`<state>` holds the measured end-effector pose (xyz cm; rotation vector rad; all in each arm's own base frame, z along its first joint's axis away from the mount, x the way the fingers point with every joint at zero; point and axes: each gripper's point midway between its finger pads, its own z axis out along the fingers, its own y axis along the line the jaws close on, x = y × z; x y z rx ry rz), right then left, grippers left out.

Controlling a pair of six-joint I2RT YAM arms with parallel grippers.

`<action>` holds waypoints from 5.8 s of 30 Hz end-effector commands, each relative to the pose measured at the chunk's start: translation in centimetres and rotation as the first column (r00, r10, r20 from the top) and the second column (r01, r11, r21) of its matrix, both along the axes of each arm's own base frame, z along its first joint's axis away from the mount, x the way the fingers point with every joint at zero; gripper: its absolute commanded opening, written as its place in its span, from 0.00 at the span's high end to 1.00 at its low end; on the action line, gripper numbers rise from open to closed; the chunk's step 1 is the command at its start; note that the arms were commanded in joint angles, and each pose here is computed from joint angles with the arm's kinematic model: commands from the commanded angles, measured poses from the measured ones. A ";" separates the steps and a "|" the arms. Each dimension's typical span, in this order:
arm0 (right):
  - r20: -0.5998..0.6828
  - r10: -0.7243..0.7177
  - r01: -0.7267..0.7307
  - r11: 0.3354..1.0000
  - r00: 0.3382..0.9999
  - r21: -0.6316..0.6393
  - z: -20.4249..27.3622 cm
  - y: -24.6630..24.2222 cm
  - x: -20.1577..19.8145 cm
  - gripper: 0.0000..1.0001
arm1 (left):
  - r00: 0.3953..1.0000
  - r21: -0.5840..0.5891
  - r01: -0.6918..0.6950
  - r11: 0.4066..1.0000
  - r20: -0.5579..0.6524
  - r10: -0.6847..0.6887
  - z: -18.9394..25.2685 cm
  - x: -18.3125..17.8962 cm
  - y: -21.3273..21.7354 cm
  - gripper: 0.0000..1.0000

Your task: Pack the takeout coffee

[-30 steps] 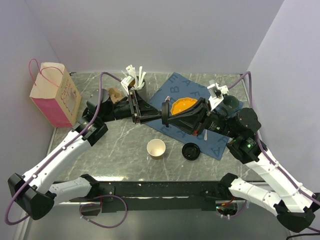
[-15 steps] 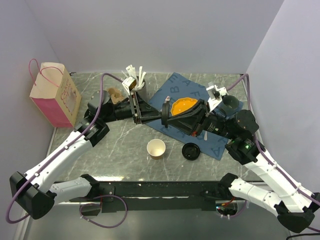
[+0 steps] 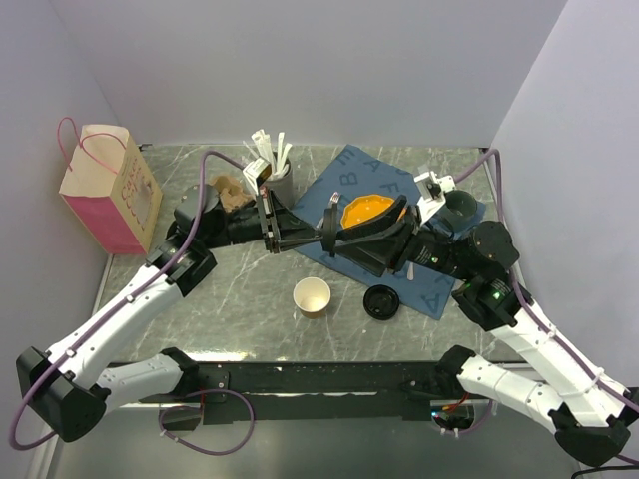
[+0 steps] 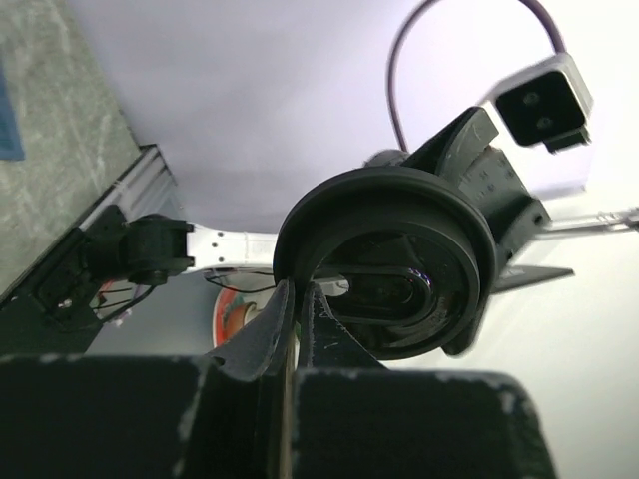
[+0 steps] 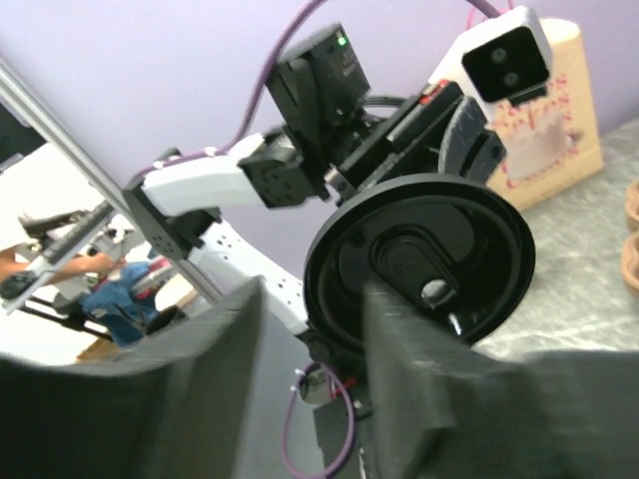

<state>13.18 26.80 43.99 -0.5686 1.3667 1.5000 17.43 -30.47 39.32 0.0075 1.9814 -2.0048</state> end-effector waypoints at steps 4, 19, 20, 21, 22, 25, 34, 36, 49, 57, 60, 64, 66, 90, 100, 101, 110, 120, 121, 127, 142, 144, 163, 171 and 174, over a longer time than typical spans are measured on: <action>-0.045 -0.090 0.086 0.991 0.995 -0.099 -2.3 -3.0 -1.5 0.15 | 0.984 0.209 -0.175 0.962 0.077 0.162 -2.0 2.3 1.8 0.99; -0.294 -0.580 0.377 0.761 0.760 -0.527 -14.0 -10.1 1.5 0.00 | 0.918 0.944 -0.167 0.283 0.043 0.395 -19.5 4.0 7.6 0.99; -0.296 -0.585 0.375 0.756 0.755 -0.537 -14.3 -10.2 1.5 0.00 | 0.923 0.954 -0.155 0.256 0.047 0.383 -19.5 3.4 7.4 0.99; -0.290 -0.591 0.376 0.748 0.753 -0.547 -14.6 -10.3 1.5 0.00 | 0.920 0.957 -0.163 0.240 0.059 0.388 -19.6 3.5 7.3 0.99; -0.291 -0.591 0.370 0.745 0.753 -0.556 -15.0 -10.3 1.4 0.00 | 0.918 0.959 -0.156 0.235 0.053 0.394 -20.0 3.5 7.0 0.99; -0.280 -0.584 0.371 0.748 0.762 -0.550 -15.1 -10.4 1.3 0.00 | 0.916 0.963 -0.148 0.225 0.047 0.398 -20.7 3.2 6.2 0.99; -0.231 -0.599 0.392 0.721 0.766 -0.571 -15.2 -11.4 1.1 0.00 | 0.933 0.979 -0.073 0.193 -0.001 0.360 -23.2 1.9 3.3 0.99; -0.224 -0.584 0.380 0.727 0.780 -0.571 -15.2 -11.3 0.8 0.00 | 0.935 0.979 -0.074 0.190 0.002 0.354 -23.3 1.8 2.6 0.99; -0.186 -0.570 0.384 0.725 0.800 -0.571 -14.9 -12.0 0.2 0.00 | 0.913 0.995 -0.084 0.061 0.052 0.404 -23.7 2.0 3.7 0.99; -0.165 -0.574 0.394 0.716 0.802 -0.576 -14.8 -12.2 0.2 0.00 | 0.913 0.997 -0.067 0.038 0.045 0.407 -24.8 1.8 3.8 0.99; -0.160 -0.574 0.395 0.714 0.803 -0.578 -14.8 -12.3 0.2 0.00 | 0.912 0.998 -0.060 0.027 0.044 0.408 -25.0 1.7 4.0 0.99; -0.164 -0.572 0.393 0.716 0.803 -0.577 -14.8 -12.1 0.4 0.00 | 0.912 0.998 -0.057 0.031 0.040 0.408 -25.0 1.5 4.1 0.99; -0.168 -0.573 0.392 0.717 0.802 -0.577 -14.8 -12.0 0.4 0.00 | 0.912 0.998 -0.052 0.035 0.034 0.409 -25.3 1.3 4.1 0.99; -0.248 -0.521 0.294 0.746 0.817 -0.598 -15.7 -10.0 0.2 0.00 | 0.905 0.990 -0.139 0.033 0.113 0.410 -21.2 2.5 4.5 0.48; -0.426 -0.320 -0.027 0.773 0.846 -0.634 -17.9 -2.9 3.3 0.13 | 0.919 0.892 -0.166 0.420 -0.014 0.393 -20.5 3.9 3.9 0.42; -0.471 -0.302 -0.064 0.785 0.829 -0.616 -18.2 -2.9 3.7 0.14 | 0.934 0.847 -0.190 0.496 0.000 0.357 -19.3 3.8 3.6 0.41; -0.612 -0.185 -0.268 0.776 0.769 -0.571 -24.7 -2.0 7.2 0.18 | 0.968 0.747 -0.181 0.640 0.019 0.252 -21.2 3.3 3.2 0.27; -0.685 -0.158 -0.380 0.734 0.711 -0.563 -29.5 -0.9 8.7 0.29 | 0.979 0.820 -0.120 0.559 0.005 0.204 -25.6 3.6 3.5 0.31; -0.690 -0.148 -0.387 0.737 0.709 -0.555 -29.7 -0.7 8.8 0.30 | 0.980 0.827 -0.115 0.551 0.005 0.197 -26.0 3.7 3.5 0.33; -0.712 -0.134 -0.410 0.738 0.690 -0.536 -30.7 0.0 9.1 0.32 | 0.981 0.846 -0.114 0.521 0.013 0.193 -27.0 3.8 3.9 0.34; -0.735 -0.157 -0.440 0.712 0.660 -0.547 -33.8 1.3 8.5 0.53 | 0.979 0.869 -0.085 0.487 -0.018 0.204 -29.9 3.2 4.6 0.42; -0.730 -0.169 -0.435 0.707 0.663 -0.558 -34.2 1.1 8.4 0.61 | 0.978 0.871 -0.082 0.485 -0.023 0.206 -30.2 3.0 4.7 0.43; -0.715 -0.133 -0.387 0.765 0.687 -0.515 -29.7 0.4 8.9 0.51 | 0.973 0.893 -0.054 0.446 -0.053 0.224 -32.4 2.3 5.6 0.44; -0.712 -0.146 -0.397 0.745 0.687 -0.536 -30.4 -0.2 9.0 0.58 | 0.972 0.899 -0.052 0.435 -0.053 0.227 -32.5 2.4 5.7 0.44; -0.712 -0.156 -0.394 0.743 0.684 -0.541 -30.8 -0.2 9.2 0.60 | 0.972 0.900 -0.048 0.434 -0.058 0.227 -32.6 2.3 5.8 0.44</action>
